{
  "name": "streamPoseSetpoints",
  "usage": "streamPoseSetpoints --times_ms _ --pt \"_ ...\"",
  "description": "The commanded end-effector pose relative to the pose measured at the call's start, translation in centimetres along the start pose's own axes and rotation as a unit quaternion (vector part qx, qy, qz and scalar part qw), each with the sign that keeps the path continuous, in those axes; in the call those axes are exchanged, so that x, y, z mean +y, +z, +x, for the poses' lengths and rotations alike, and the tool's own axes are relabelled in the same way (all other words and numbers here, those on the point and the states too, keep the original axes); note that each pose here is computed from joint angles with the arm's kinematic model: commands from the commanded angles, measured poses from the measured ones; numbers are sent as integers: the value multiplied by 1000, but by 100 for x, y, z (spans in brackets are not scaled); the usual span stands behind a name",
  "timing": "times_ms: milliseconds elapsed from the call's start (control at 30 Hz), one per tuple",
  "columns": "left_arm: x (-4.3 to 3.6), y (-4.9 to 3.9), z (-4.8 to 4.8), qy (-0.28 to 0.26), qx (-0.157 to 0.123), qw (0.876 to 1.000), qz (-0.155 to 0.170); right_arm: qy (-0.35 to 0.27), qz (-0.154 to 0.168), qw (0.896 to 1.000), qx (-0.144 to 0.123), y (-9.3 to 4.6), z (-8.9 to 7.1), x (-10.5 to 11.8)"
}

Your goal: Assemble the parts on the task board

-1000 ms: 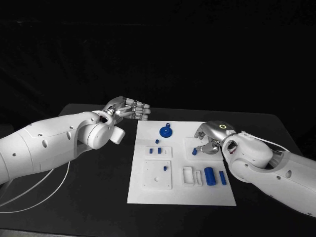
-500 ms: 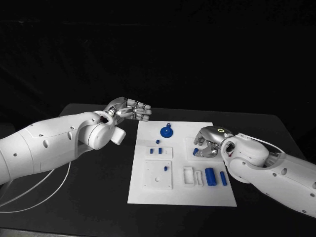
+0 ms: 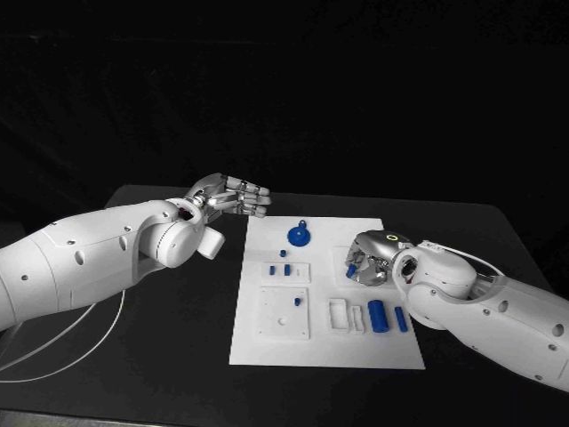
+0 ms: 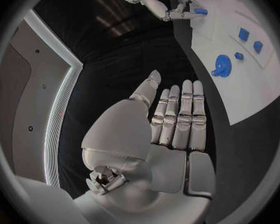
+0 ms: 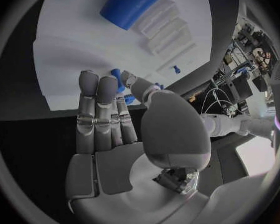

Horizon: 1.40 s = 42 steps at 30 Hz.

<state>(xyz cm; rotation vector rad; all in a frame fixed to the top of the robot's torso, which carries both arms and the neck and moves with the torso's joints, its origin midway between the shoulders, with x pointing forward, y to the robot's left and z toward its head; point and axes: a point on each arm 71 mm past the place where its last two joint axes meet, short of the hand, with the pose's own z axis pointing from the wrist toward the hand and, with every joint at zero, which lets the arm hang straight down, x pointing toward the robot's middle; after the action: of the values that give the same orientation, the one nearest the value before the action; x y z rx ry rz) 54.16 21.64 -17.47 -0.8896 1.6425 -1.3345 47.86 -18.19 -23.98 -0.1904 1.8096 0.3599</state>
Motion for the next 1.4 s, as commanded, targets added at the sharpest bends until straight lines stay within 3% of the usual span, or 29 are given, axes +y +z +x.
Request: streamPoseSetpoints --times_ms 33,267,867,1133,1400 --pt "-8 1 14 -2 7 1000 1 -4 -9 1000 11 4 33 37" --pt "-6 -3 12 -2 8 1000 0 -10 -10 1000 17 11 78 61" --pt "9 -16 -45 2 1 1000 -3 -7 -7 1000 -15 5 54 104" --pt "22 -1 -109 10 -4 1000 -2 50 -24 998 -44 -79 -247 97" --pt "23 14 -172 16 -13 1000 8 86 -58 992 -78 -155 -491 270"
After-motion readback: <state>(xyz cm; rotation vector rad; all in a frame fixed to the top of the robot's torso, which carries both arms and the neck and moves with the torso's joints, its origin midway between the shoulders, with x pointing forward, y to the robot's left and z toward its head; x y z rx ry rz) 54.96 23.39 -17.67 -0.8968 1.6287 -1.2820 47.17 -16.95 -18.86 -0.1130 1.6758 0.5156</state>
